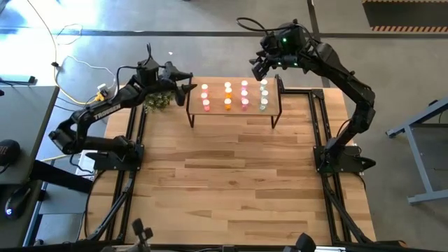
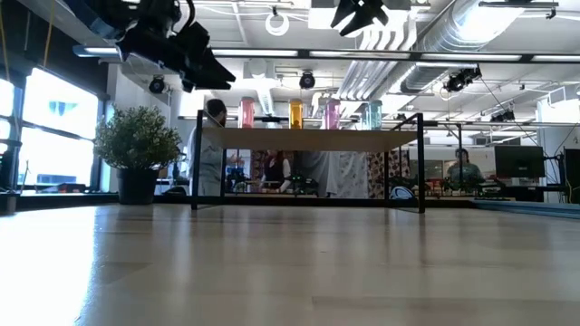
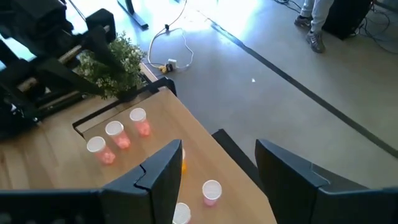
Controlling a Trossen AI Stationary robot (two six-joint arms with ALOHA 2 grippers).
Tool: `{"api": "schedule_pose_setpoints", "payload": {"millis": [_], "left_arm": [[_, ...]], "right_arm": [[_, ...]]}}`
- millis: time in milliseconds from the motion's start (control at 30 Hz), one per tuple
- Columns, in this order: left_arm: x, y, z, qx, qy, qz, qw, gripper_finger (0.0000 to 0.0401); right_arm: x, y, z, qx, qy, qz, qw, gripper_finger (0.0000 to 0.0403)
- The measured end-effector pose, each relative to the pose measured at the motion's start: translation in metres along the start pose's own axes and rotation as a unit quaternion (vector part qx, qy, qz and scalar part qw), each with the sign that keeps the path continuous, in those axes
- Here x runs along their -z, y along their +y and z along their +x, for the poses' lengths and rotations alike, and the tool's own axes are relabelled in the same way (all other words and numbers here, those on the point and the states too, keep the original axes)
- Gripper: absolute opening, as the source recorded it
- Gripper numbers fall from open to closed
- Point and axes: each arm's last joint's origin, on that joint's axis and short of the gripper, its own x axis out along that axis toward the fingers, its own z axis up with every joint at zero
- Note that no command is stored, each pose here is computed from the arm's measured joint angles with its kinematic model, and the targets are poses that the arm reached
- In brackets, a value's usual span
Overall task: Pick and place medicine bottles onto shelf by color
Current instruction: Adjust the pink pill bottles on the shelf
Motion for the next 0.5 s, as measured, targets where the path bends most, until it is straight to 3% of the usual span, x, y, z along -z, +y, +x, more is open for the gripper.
{"api": "schedule_pose_setpoints", "payload": {"millis": [167, 300, 500], "left_arm": [[0.002, 0.004, 0.009, 0.003, 0.013, 0.007, 1.0, 0.0232], [-0.018, 0.009, 0.014, 0.004, 0.021, 0.02, 1.0, 0.0232], [-0.039, 0.024, 0.017, 0.014, 0.085, 0.043, 0.995, 0.0232]], "right_arm": [[0.0, 0.0, 0.0, 0.0, 0.0, 0.007, 1.0, 0.0195], [0.0, 0.0, 0.0, 0.001, 0.0, 0.01, 1.0, 0.0195], [0.0, 0.0, 0.0, 0.001, 0.0, 0.01, 1.0, 0.0195]]}}
